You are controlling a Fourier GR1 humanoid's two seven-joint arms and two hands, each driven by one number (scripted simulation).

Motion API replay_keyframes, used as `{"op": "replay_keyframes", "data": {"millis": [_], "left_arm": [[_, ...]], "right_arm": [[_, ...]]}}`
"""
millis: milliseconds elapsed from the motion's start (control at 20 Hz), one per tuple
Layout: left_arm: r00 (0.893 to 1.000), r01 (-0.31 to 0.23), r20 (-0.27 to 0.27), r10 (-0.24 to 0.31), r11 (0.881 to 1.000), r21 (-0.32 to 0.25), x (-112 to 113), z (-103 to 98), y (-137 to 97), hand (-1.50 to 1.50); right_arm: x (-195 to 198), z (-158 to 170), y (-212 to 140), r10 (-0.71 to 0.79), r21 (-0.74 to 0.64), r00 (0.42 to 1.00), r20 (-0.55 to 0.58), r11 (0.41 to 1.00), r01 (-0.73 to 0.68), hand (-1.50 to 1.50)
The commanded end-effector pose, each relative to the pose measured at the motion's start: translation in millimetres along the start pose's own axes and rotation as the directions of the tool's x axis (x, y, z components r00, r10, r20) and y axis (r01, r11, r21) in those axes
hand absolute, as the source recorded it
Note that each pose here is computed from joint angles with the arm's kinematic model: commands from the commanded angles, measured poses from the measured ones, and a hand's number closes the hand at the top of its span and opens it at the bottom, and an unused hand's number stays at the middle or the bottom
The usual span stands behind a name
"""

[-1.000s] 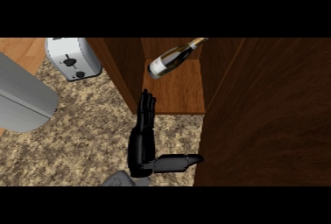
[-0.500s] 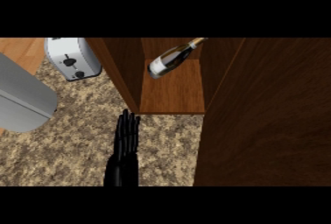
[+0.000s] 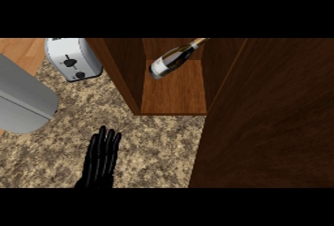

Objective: Pick up the wine, place it into the cabinet and close the cabinet

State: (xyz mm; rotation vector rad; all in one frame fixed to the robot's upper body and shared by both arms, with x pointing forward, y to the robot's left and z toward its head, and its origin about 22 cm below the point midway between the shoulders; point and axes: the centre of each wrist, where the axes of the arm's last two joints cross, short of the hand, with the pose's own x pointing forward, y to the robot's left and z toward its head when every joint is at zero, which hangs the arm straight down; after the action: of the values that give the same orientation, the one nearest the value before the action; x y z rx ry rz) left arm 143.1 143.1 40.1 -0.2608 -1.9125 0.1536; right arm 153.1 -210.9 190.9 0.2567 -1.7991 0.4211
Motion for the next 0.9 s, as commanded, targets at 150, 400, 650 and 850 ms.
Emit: {"op": "replay_keyframes", "data": {"millis": [150, 400, 650, 850], "left_arm": [[1.000, 0.017, -0.010, -0.018, 0.999, -0.029, 25, 17, 29, -1.50], [0.999, 0.027, 0.034, -0.027, 1.000, -0.003, 33, -1, 60, -1.50], [0.999, 0.023, 0.047, -0.024, 1.000, 0.020, 51, 10, 85, -1.50], [0.999, 0.024, 0.044, -0.026, 0.999, 0.038, 65, -5, 102, -1.50]], "right_arm": [[10, 24, 7, -0.069, 0.105, 0.997, 0.035, 0.992, 0.065, 1.50], [1, 26, 22, -0.203, 0.197, 0.977, -0.065, 0.957, 0.212, 1.50], [6, 25, 38, -0.249, 0.238, 0.963, -0.106, 0.934, 0.267, 1.50], [17, 26, 56, -0.156, 0.372, 0.987, -0.034, 0.915, 0.158, 1.50]]}}
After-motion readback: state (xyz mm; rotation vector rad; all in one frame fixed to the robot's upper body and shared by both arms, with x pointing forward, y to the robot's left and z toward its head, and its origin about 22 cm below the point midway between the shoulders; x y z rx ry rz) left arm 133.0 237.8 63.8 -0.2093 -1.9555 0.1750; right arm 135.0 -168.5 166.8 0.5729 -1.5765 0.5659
